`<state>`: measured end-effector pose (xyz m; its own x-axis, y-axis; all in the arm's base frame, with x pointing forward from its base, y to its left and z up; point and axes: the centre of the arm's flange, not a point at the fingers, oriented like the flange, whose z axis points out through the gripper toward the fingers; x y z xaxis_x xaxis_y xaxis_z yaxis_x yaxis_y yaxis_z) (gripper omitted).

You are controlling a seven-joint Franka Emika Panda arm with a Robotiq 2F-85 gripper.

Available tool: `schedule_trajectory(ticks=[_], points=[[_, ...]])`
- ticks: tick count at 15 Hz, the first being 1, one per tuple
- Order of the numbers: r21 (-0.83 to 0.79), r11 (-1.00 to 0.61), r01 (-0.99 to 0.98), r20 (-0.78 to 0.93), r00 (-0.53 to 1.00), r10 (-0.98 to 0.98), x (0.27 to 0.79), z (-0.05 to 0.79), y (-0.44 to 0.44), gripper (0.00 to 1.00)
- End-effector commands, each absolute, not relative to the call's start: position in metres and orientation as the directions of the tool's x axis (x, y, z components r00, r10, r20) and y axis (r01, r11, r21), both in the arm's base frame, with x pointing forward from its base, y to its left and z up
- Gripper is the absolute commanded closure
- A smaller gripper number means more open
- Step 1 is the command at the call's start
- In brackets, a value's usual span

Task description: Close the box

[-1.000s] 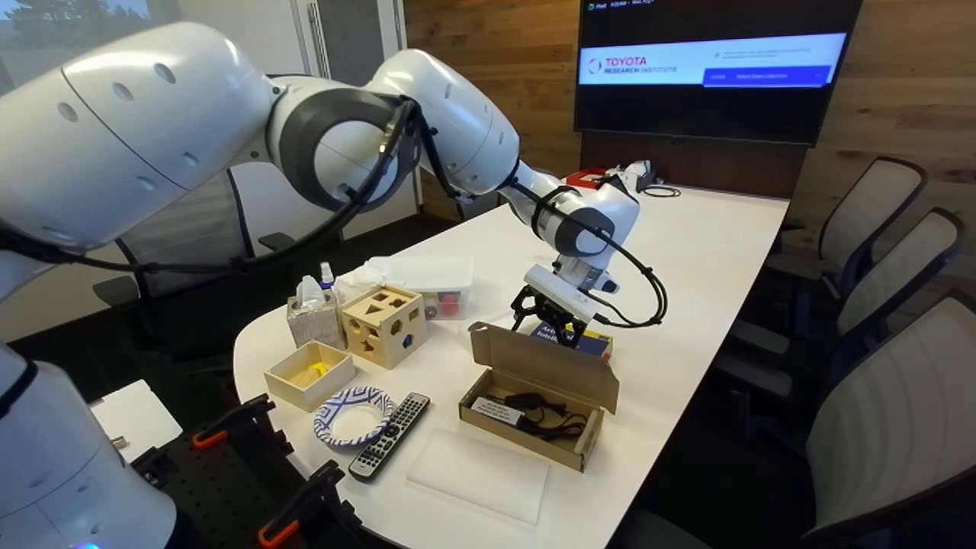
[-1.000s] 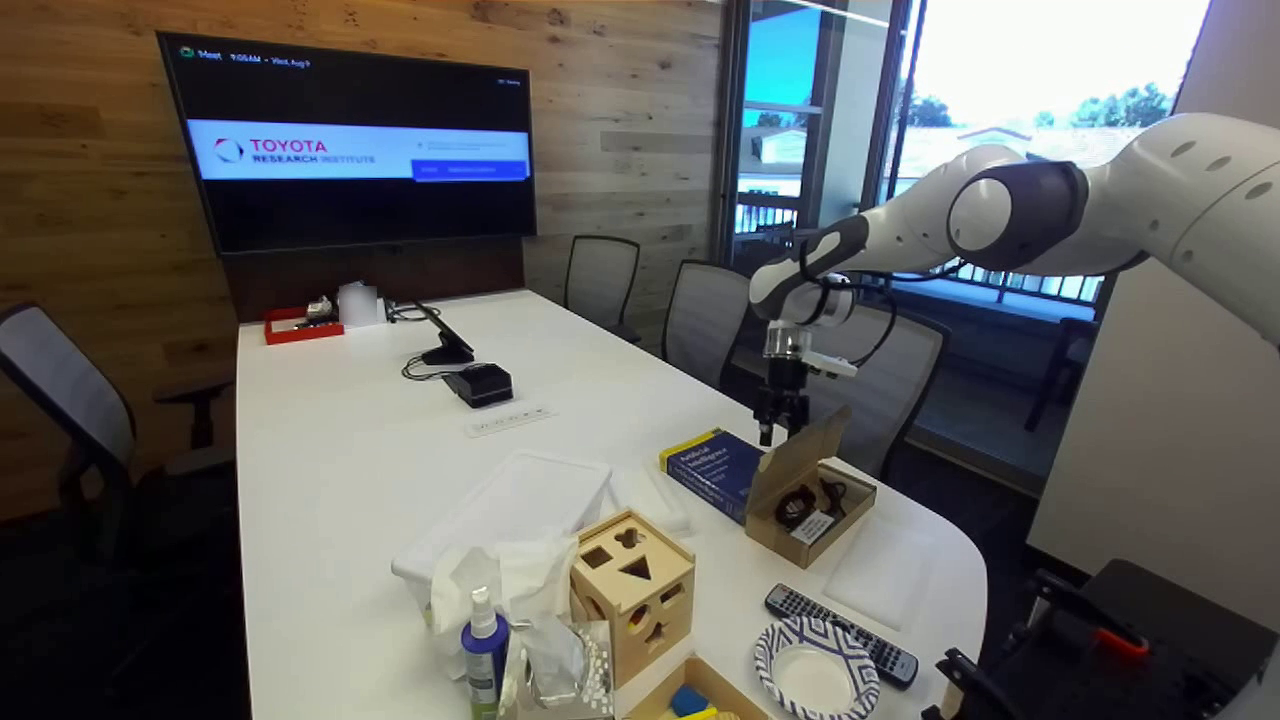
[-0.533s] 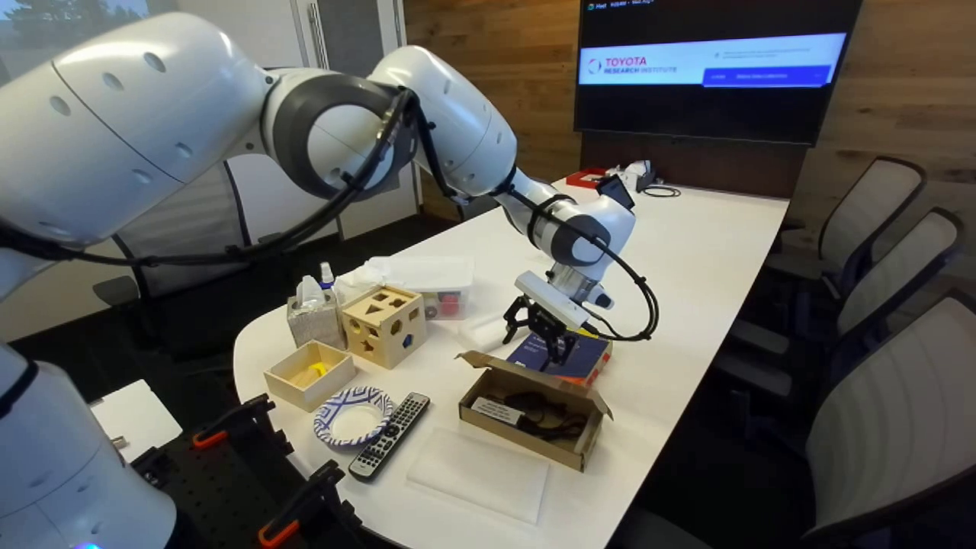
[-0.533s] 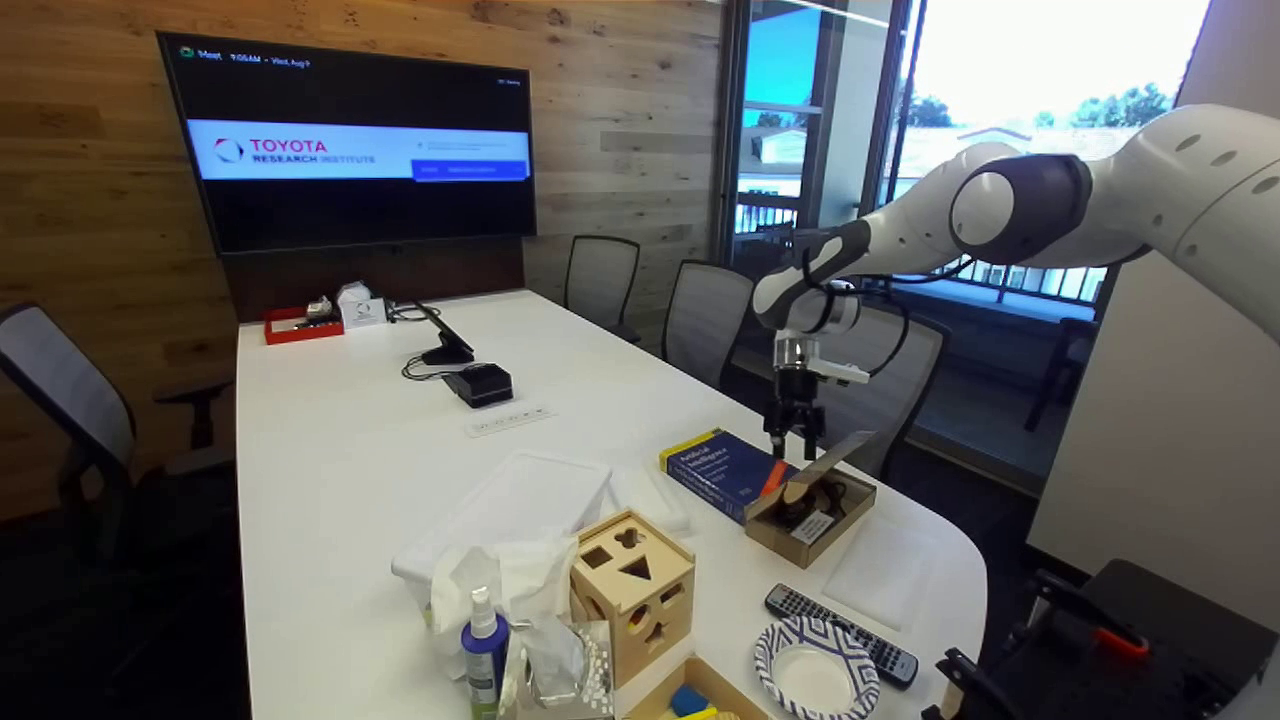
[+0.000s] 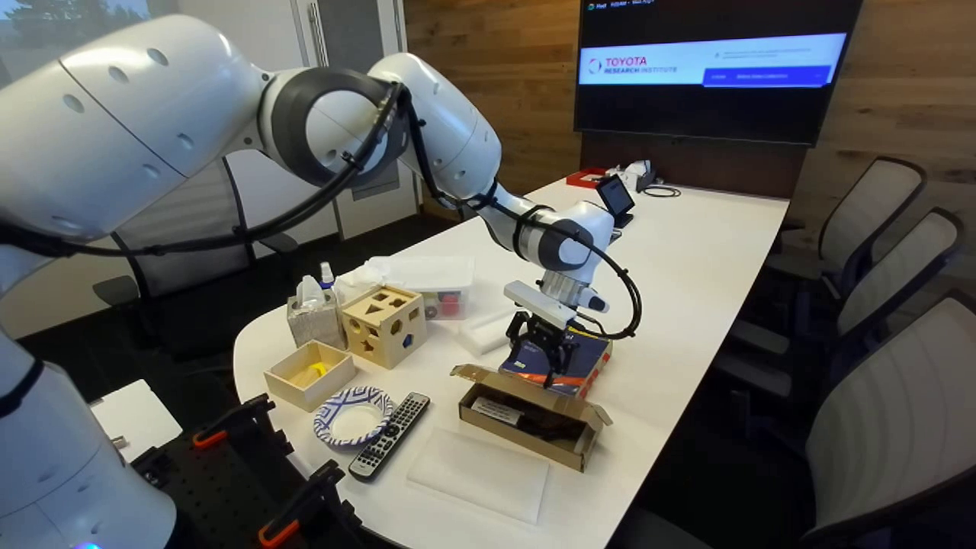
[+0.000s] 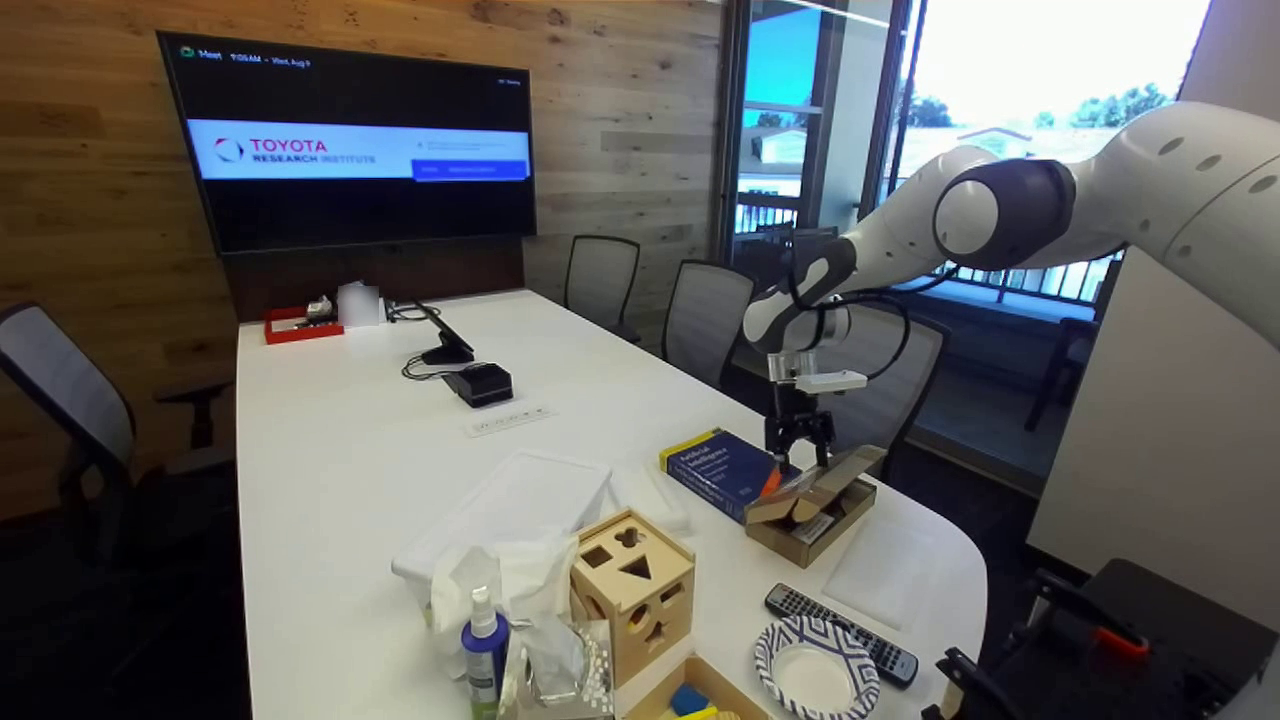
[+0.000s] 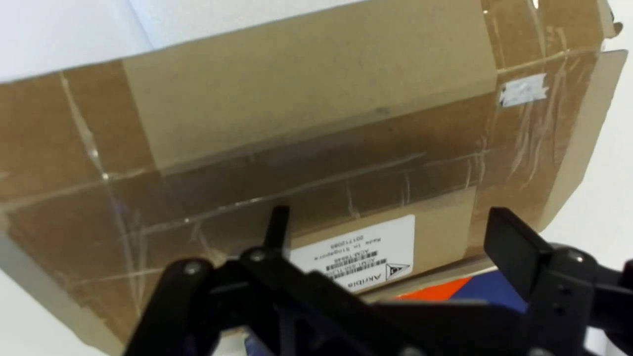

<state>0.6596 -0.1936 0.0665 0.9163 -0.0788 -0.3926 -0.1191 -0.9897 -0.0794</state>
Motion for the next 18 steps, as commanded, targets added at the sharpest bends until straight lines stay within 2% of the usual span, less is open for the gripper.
schedule_trajectory(ticks=[1,5,18], points=[[0.001,-0.985,-0.174,-0.417,0.895,-0.158,0.641,0.068,-0.186,0.00],[0.061,-0.972,-0.229,-0.433,0.871,-0.232,0.632,0.055,-0.187,0.00],[0.103,-0.950,-0.295,-0.316,0.896,-0.312,0.628,0.008,-0.189,0.00]])
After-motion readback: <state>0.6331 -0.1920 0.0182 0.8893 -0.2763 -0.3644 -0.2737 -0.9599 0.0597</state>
